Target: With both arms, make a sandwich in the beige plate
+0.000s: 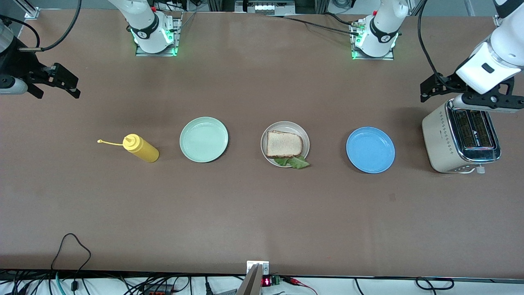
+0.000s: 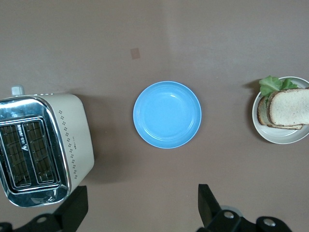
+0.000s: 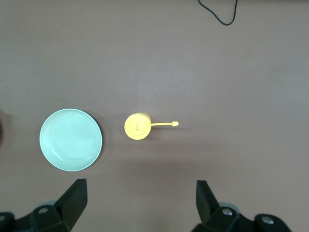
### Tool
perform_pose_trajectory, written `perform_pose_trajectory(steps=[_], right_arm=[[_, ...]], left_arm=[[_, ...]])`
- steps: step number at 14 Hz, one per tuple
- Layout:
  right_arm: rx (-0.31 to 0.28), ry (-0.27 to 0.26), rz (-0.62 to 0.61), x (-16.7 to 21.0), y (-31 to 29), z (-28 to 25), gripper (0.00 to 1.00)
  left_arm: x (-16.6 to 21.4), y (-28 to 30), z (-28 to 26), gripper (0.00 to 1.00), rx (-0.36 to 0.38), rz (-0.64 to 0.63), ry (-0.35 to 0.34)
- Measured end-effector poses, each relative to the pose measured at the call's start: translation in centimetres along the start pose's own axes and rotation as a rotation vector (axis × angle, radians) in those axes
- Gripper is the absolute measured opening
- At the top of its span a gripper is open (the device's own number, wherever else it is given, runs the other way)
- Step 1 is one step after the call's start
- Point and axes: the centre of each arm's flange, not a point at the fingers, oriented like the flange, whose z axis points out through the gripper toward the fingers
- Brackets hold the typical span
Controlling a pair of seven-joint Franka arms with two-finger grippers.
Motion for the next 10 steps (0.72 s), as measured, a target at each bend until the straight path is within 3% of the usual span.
perform_pose_trajectory(steps=[10], right_arm=[[0.0,0.0,0.0,0.0,0.0,0.0,1.0]], left_arm=[[-0.08,0.66,0.05,1.0,0.001,0.012,-0.006]])
